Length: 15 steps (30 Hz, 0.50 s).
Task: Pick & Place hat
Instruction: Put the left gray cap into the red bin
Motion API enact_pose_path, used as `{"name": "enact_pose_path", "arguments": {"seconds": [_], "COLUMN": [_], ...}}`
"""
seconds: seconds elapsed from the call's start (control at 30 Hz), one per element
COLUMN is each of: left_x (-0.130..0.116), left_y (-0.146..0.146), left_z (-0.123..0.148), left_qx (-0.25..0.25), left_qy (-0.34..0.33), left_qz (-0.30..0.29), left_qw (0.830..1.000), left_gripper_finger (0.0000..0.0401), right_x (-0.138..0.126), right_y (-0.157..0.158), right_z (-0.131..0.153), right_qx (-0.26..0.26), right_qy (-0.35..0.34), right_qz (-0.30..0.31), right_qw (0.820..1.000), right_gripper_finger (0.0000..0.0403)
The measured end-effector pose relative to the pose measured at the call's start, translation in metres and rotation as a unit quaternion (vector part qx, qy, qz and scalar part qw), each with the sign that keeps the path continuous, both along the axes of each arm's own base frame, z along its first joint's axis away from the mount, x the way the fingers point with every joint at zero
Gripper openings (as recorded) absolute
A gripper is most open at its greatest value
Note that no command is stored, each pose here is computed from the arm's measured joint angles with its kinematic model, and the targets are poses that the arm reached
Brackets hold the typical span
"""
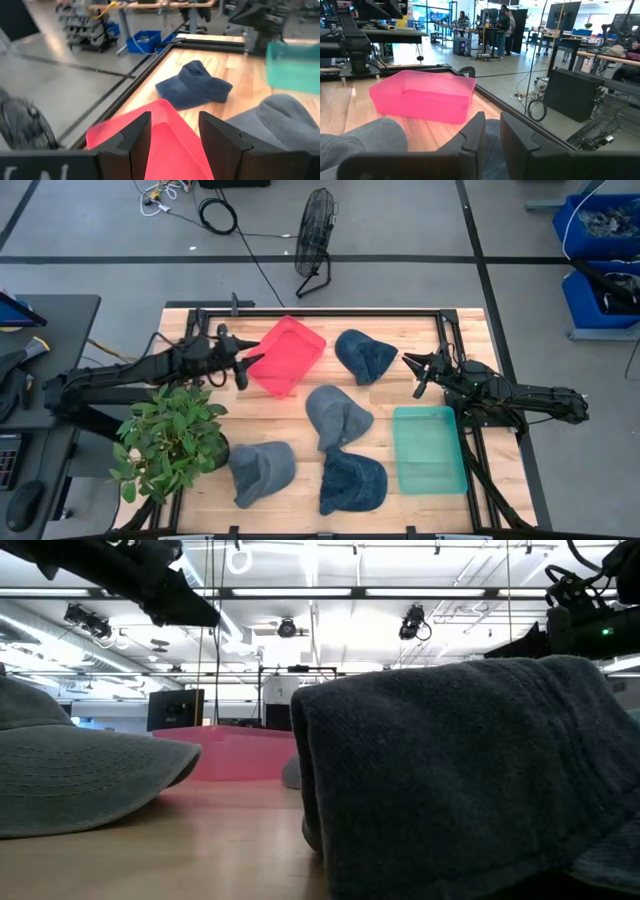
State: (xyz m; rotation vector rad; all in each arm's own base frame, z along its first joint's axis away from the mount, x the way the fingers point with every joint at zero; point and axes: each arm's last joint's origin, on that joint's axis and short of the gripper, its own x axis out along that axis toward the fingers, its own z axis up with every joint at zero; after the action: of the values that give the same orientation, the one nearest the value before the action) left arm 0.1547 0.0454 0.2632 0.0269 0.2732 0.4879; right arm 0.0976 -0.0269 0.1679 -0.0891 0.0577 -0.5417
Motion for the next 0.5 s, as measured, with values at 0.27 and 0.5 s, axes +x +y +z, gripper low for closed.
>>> {"name": "enact_pose_path", "arguments": {"seconds": [0.27,0.5], "left_x": [0.003,0.009], "left_y": [0.015,0.02], "left_z": [-0.013,-0.022], "left_qx": [-0.039,-0.073], "left_qy": [0.037,0.057], "left_qz": [0.052,0.035], "left_qw": [0.997,0.995], "left_gripper_finger": [0.017,0.017], "right_x": [0.0,0.0], "right_y": [0.0,0.0], "right_z": [0.0,0.0], "right_qx": [0.0,0.0], "right_qy": [0.0,0.0], "right_qz": [0.0,0.0], "right_qw": [1.0,1.0], "right_gripper_finger": [0.0063,0.0063]}}
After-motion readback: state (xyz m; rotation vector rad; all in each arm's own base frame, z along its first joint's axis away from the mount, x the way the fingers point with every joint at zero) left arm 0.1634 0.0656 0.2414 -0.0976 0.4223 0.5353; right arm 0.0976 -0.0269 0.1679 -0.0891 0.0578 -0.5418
